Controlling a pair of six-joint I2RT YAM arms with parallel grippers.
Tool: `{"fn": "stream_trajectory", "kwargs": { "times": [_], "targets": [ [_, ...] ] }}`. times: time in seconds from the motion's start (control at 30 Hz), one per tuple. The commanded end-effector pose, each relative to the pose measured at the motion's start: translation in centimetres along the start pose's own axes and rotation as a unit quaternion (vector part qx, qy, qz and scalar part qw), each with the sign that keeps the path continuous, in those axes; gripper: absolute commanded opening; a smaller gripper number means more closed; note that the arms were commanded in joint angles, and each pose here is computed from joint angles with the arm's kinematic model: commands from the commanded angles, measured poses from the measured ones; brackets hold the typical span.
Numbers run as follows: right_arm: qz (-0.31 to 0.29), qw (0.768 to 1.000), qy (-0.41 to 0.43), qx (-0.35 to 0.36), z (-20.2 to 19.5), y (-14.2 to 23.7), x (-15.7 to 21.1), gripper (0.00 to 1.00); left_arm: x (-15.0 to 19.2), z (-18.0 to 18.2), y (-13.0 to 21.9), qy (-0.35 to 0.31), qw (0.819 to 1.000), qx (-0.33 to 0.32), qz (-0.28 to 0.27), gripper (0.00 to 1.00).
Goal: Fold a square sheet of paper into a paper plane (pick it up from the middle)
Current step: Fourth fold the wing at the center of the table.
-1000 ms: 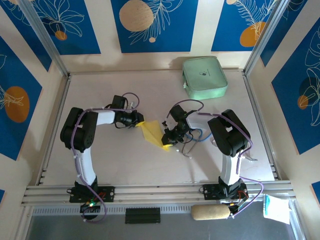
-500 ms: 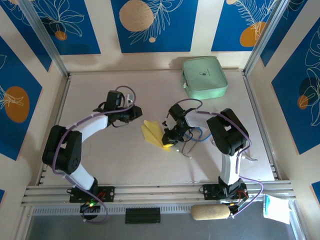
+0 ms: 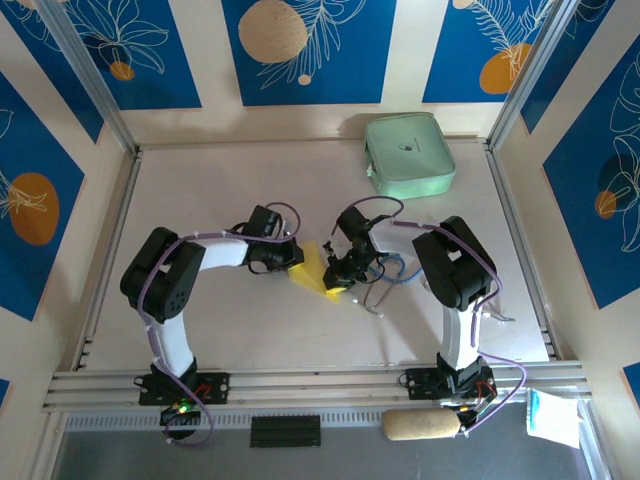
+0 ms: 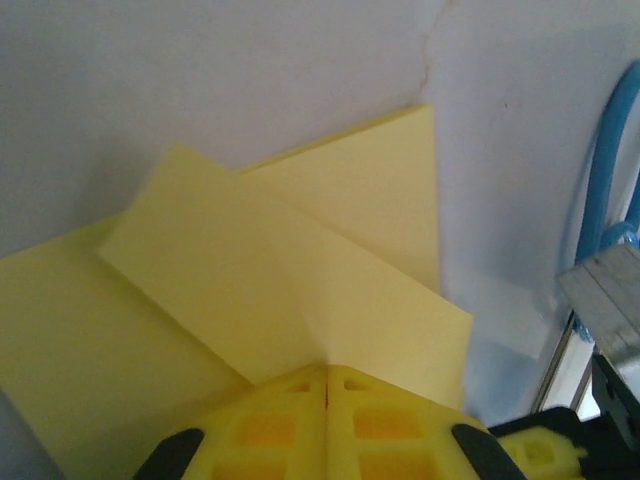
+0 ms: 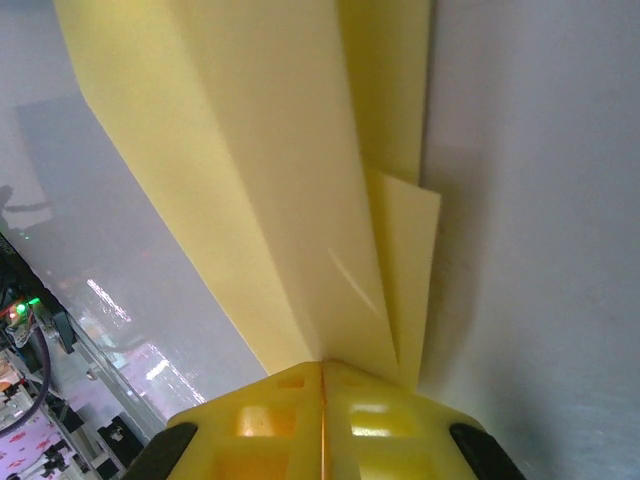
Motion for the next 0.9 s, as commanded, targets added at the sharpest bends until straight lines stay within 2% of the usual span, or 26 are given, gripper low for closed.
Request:
{"fn": "stream_trajectory", "kwargs": {
  "times": [0.0,0.17,0.3,0.7,0.87],
  "targets": [
    [-0.025,0.999,0.029,-0.028,1.8,1.6,-0.7,0.09,-0.7,-0.1,-0.3,0.009,1.000,-0.016,-0.009,0.04],
    [-0.074,0.995,0.025,-0.055,4.0,3.7,-1.5,0.10,0.1,0.9,-0.8,0.031,0.999,-0.039,0.005,0.02],
    [-0.101,0.994,0.000,-0.048,4.3,3.4,-2.7,0.10,0.2,1.2,-1.0,0.043,0.998,-0.048,0.011,0.01],
    [-0.069,0.997,-0.021,-0.023,3.0,0.0,-4.3,0.05,0.4,1.4,-0.9,0.061,0.996,-0.060,0.015,0.01],
    [-0.059,0.998,-0.030,-0.006,1.9,-1.0,-4.2,0.04,-0.5,-0.4,-0.1,0.045,0.999,-0.022,0.001,0.02]
  ]
}}
Point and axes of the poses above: each hand's point on the last joint's axis, 136 mm out from that joint toward the fingers, its own y axis back along the fingers, its own z axis along the line the jaws close on, x = y × z, the point moved 9 cm from there along y, back along the fingers, and after that the axes turned 3 degrees about -y, right-handed, at the moved point
